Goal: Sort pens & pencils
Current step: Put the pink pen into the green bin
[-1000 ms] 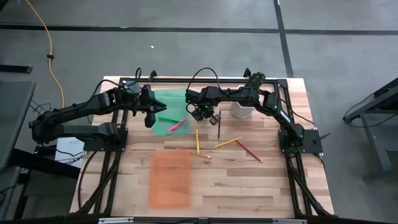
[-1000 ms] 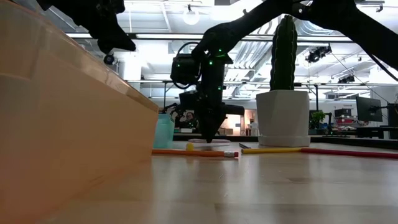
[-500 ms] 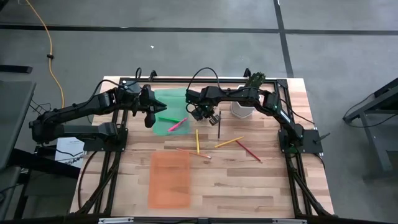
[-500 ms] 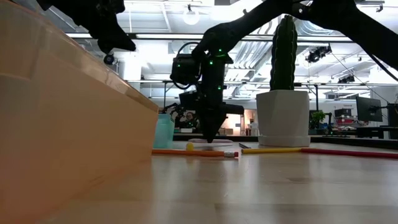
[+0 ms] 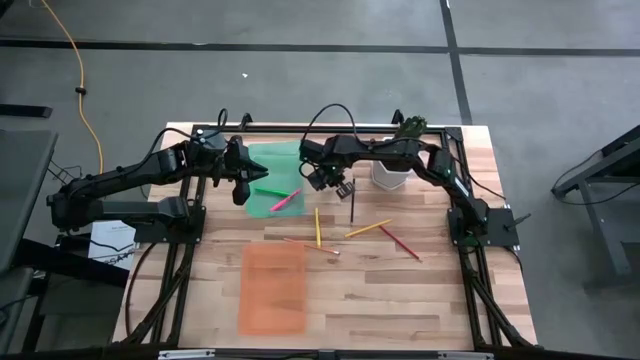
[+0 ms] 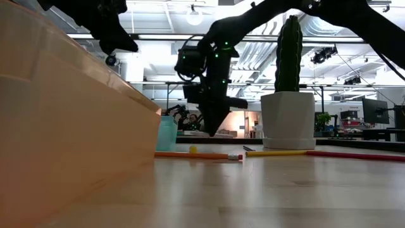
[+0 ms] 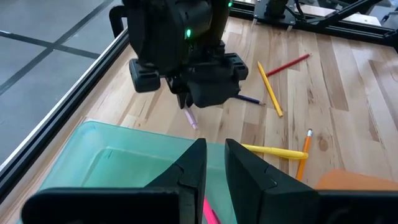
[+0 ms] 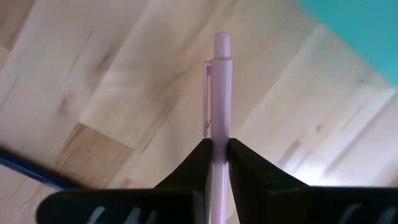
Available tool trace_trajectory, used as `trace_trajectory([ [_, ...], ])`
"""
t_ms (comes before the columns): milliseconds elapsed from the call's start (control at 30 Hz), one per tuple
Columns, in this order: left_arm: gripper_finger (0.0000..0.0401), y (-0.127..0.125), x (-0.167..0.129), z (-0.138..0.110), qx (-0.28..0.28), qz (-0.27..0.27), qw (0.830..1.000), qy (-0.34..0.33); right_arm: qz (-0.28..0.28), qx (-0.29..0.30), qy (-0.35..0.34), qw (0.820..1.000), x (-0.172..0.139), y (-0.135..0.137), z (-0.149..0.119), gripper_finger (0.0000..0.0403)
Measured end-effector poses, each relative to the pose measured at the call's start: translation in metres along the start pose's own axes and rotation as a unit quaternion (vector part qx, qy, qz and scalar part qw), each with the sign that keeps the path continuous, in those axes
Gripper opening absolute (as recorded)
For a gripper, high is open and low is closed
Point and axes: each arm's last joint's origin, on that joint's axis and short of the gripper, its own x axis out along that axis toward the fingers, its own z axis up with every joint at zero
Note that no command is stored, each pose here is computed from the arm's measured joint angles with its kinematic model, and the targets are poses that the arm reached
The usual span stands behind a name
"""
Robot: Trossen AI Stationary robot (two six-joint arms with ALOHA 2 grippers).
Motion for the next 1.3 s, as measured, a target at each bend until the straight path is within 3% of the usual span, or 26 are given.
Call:
trace_trajectory([
  [433,0.0046,0.0,0.0,0.0,-0.011,0.0,1.0,0.0,-0.02,0.028,-0.019,0.999,-0.022,-0.002,-0.001,0.0032],
  [767,0.0046,0.0,0.0,0.0,-0.013,-0.001,1.0,-0.002,-0.046,0.083,-0.054,0.994,-0.046,-0.009,-0.009,0.0032],
  [1300,0.0046,0.0,0.0,0.001,-0.013,-0.001,1.0,-0.002,-0.099,0.153,-0.155,0.971,-0.095,-0.021,-0.003,0.0032],
])
